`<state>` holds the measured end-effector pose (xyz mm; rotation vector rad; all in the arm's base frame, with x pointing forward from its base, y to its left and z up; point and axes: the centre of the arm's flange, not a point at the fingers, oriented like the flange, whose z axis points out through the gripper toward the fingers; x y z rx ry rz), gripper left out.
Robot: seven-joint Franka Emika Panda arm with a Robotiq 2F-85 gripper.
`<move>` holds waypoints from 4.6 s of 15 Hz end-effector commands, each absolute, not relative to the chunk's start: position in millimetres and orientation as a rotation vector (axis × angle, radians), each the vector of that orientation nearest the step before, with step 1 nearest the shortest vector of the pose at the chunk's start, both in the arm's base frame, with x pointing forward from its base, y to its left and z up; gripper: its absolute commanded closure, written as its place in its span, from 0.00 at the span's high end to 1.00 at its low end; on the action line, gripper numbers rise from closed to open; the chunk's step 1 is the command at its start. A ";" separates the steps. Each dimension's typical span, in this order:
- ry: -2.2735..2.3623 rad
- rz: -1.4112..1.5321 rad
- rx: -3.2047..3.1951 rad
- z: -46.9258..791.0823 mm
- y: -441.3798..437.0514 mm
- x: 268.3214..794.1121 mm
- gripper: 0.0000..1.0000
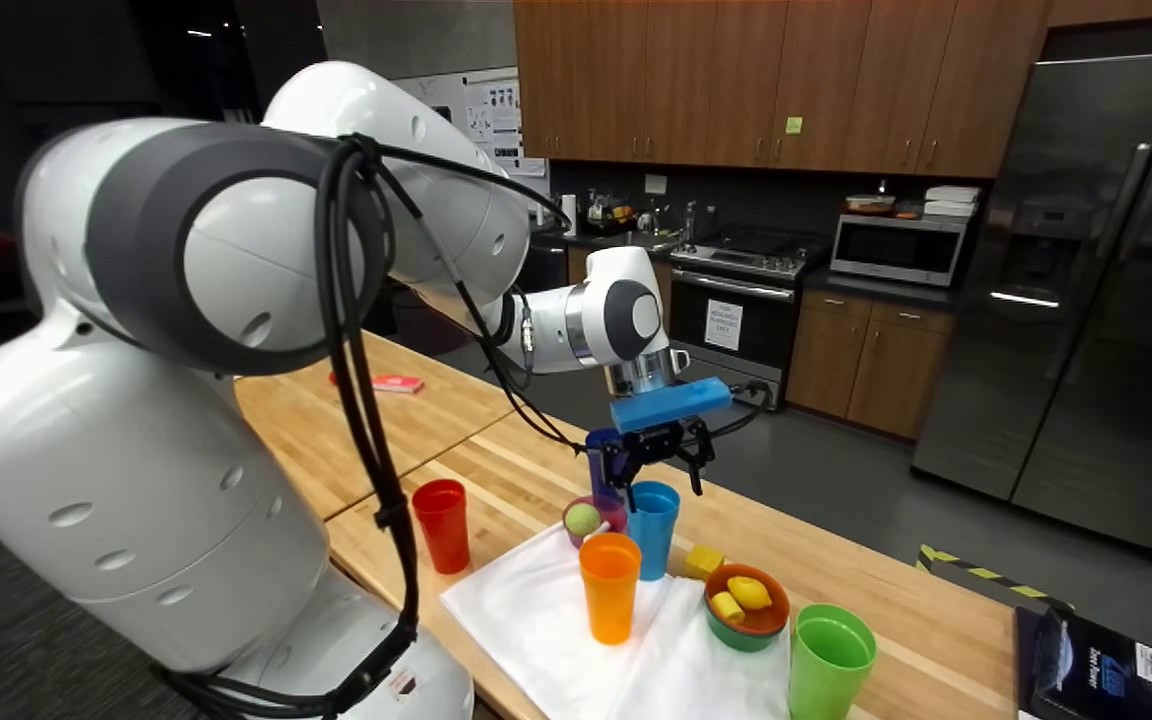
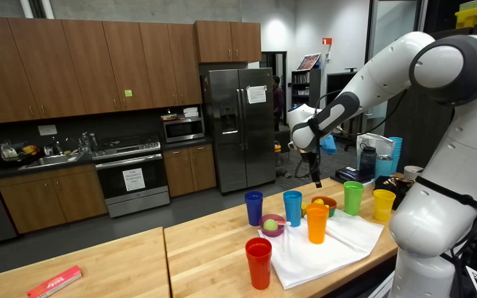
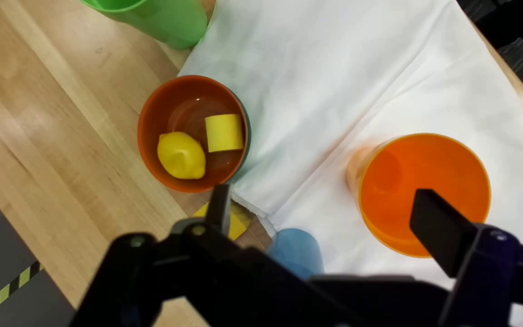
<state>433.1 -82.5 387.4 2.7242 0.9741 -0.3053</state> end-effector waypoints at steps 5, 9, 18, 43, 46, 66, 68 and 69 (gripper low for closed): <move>0.868 -0.159 2.679 340.6 -100.8 421.5 1.00; 0.758 -0.206 2.712 318.2 -128.4 415.4 1.00; 0.516 -0.159 3.013 326.6 -160.8 386.1 1.00; 0.546 0.090 3.023 283.9 -99.1 363.6 0.74; 0.567 0.132 3.009 281.3 -91.7 367.8 0.64; 0.990 -0.232 2.693 340.4 -86.1 325.7 0.01; 1.056 -0.259 2.680 345.5 -75.1 319.8 0.01; 1.094 -0.262 2.677 350.1 -68.8 320.2 0.01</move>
